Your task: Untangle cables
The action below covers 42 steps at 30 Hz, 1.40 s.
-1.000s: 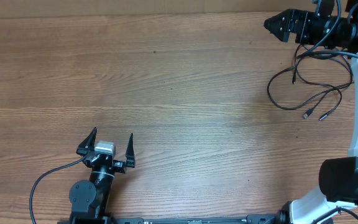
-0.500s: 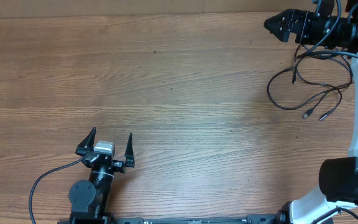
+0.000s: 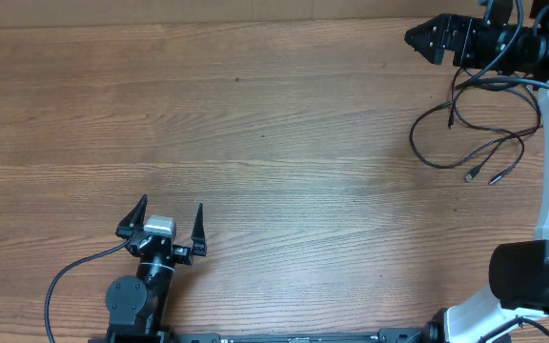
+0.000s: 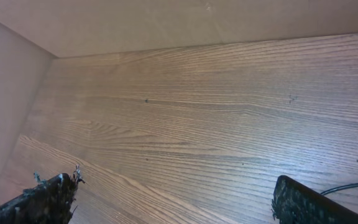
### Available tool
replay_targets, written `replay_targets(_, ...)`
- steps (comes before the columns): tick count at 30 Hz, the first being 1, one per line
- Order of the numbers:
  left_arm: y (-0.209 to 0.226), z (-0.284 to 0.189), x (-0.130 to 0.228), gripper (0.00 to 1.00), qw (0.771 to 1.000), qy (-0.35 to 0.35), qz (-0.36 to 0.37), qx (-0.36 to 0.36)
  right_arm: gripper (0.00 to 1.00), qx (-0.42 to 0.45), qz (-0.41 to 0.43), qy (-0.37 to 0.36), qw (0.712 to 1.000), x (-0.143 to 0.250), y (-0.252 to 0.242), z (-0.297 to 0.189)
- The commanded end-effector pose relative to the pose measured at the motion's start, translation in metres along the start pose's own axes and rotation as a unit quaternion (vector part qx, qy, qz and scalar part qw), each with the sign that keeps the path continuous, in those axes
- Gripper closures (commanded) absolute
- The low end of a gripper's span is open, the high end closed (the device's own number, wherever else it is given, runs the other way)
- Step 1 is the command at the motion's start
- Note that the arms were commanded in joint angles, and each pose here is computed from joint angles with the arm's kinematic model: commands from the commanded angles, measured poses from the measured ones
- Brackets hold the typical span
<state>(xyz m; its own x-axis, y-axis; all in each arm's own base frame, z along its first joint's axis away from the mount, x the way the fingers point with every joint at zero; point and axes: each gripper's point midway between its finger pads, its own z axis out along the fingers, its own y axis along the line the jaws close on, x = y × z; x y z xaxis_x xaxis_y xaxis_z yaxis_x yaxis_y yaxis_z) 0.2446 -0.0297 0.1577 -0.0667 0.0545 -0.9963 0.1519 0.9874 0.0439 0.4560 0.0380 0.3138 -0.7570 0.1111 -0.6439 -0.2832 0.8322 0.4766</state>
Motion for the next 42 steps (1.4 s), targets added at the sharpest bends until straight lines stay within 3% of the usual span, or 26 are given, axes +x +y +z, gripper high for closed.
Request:
replay_targets(1, 0.0012, -0.0005, -0.0004, 0.01, 1.0, -0.004, -0.009, -0.002, 0.0, -0.005, -0.002, -0.001, 1.0, 0.0001, 0.0029, 0.0004)
replay_targets(42, 0.0012, -0.0005, -0.0002, 0.01, 1.0, -0.003, -0.009, -0.002, 0.0, 0.011, 0.005, 0.008, 1.0, 0.0041, -0.0052, 0.0029)
